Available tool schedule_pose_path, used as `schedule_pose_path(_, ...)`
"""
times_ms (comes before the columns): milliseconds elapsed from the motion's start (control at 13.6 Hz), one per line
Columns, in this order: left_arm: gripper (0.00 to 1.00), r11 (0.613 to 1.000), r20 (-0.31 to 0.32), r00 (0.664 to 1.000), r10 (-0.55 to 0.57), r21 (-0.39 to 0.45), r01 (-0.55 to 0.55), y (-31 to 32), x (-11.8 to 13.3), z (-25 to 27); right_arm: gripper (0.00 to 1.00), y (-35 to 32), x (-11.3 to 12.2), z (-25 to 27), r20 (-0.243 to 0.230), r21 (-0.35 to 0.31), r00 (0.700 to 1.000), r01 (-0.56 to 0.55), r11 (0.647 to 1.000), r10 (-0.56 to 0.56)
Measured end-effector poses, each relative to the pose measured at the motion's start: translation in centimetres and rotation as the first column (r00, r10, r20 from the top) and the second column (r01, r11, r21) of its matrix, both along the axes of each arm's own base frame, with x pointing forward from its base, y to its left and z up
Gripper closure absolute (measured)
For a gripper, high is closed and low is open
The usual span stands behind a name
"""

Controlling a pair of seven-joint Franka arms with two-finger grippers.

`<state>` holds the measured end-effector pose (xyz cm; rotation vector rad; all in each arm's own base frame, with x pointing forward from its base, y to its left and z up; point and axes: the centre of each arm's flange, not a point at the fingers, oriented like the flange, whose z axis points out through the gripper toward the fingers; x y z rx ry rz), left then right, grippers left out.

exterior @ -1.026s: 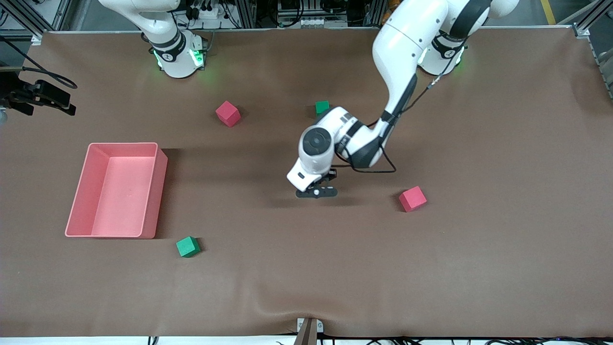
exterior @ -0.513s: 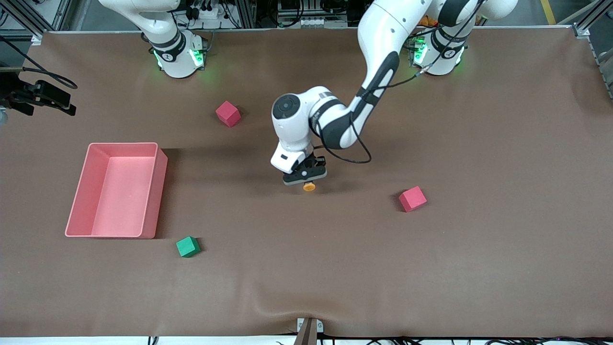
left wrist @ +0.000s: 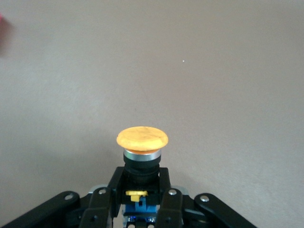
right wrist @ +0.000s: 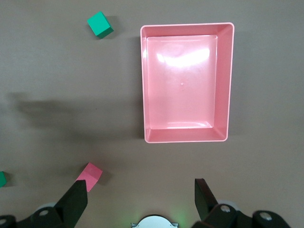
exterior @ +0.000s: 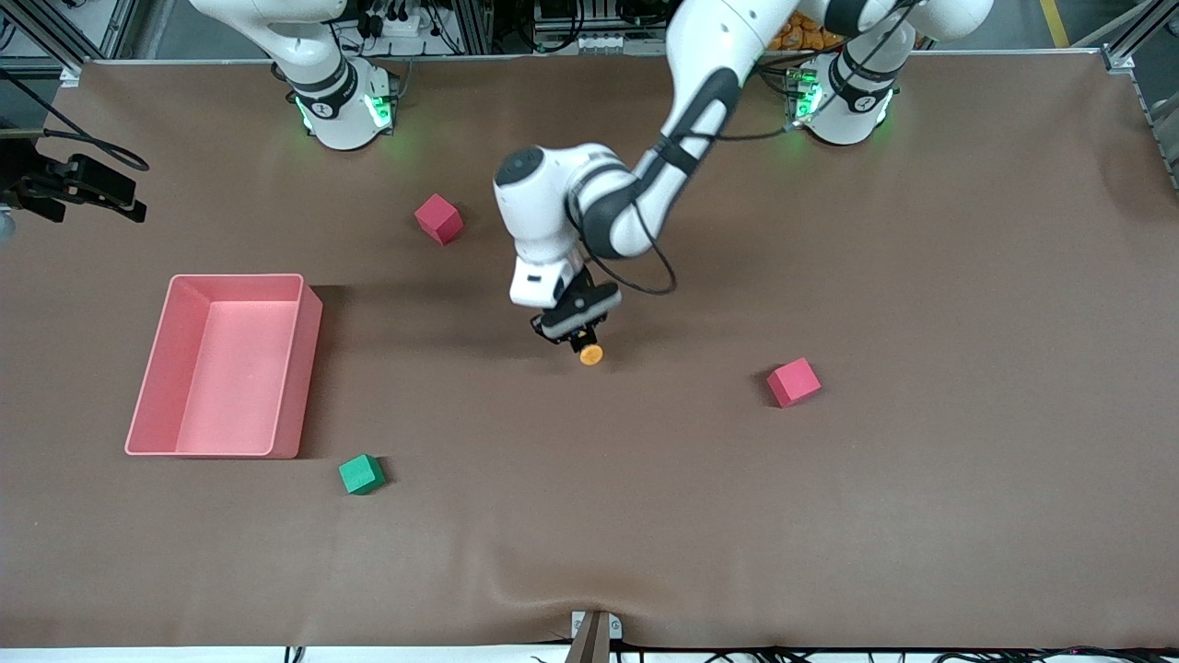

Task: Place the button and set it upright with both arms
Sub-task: 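Lift the button and tilt it upright with the left gripper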

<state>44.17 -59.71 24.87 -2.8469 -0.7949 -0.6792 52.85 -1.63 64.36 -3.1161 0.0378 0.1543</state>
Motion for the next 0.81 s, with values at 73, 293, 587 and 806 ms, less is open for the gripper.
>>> schedule_pose_path(73,0.67,0.999,0.028,1.0,0.007,0.044,-0.008,-0.7,-1.7,-0.2,0.0,0.0,0.0,0.0,0.0,0.0,1.0,0.0,1.0,0.0)
schedule_pose_path(293,0.67,0.995,0.218,0.976,0.023,0.095,-0.044,-2.7,-5.7,-0.7,0.0,0.0,0.0,0.0,0.0,0.0,1.0,0.0,1.0,0.0)
schedule_pose_path(587,0.67,0.99,0.44,0.898,-0.021,0.134,-0.042,-4.3,-9.5,-2.9,0.0,0.0,0.0,0.0,0.0,0.0,1.0,0.0,1.0,0.0)
schedule_pose_path(806,0.67,0.991,0.502,0.865,-0.013,0.122,-0.055,-4.3,-10.2,-5.1,0.0,0.0,0.0,0.0,0.0,0.0,1.0,0.0,1.0,0.0)
